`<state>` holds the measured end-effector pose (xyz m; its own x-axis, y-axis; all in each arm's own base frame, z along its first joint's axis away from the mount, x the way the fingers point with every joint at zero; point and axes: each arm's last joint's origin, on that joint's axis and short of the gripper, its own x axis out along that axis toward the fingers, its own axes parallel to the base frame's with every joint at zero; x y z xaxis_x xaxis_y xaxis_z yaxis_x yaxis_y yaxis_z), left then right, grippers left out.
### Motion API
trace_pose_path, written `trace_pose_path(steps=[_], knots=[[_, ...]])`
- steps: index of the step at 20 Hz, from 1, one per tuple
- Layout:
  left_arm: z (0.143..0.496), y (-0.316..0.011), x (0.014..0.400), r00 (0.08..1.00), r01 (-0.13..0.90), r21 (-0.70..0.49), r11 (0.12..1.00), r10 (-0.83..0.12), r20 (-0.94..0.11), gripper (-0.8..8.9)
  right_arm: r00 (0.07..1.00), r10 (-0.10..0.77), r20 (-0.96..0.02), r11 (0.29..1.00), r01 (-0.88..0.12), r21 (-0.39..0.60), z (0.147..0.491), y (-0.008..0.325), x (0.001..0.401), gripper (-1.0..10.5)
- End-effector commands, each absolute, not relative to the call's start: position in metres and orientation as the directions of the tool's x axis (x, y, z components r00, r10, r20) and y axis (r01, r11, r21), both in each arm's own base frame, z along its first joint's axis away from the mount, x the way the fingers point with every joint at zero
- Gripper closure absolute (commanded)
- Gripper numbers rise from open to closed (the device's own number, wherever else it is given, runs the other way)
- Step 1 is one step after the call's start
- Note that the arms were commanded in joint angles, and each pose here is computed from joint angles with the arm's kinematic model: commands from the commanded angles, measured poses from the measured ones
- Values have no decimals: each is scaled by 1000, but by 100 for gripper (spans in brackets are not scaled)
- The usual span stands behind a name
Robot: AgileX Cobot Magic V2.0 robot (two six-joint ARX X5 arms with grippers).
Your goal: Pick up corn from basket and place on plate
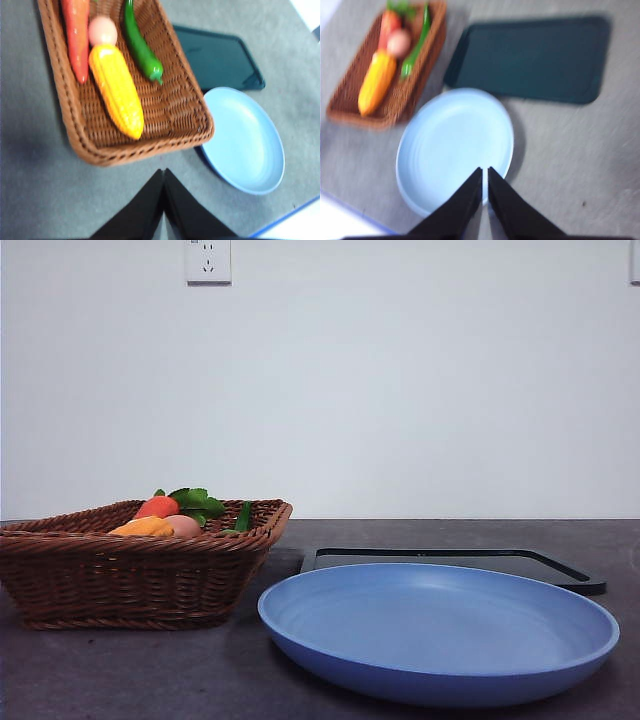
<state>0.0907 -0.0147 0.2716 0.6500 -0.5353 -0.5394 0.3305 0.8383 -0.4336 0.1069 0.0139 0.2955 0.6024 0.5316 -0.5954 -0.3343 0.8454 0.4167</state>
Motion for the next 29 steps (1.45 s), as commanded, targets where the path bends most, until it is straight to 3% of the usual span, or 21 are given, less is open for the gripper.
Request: trace_pose_path(steps=[1,3,6,8,19,23,29], knots=[[278,-15,93,656,354,-411,840,-536,-532,809,583,549,-599,836,-383,394,299,17,111,944],[278,-15,94,653,350,-414,840,-536,-535,745,573,553,-604,833,-386,396,298,18,114,898],[278,-15,96,652,348,-417,840,-536,-536,469,582,552,-597,834,-386,395,299,18,116,635],[278,-15,97,654,344,-421,839,-536,-534,392,576,556,-599,831,-383,404,298,19,118,603],[279,-14,100,649,333,-432,838,-536,-540,395,396,588,-705,806,-361,470,266,37,176,603],[279,-14,100,649,330,-435,838,-536,-540,395,322,518,-792,845,-336,416,237,52,206,604],[279,-14,100,649,330,-435,838,-536,-540,396,207,489,-847,849,-334,408,194,69,236,625]])
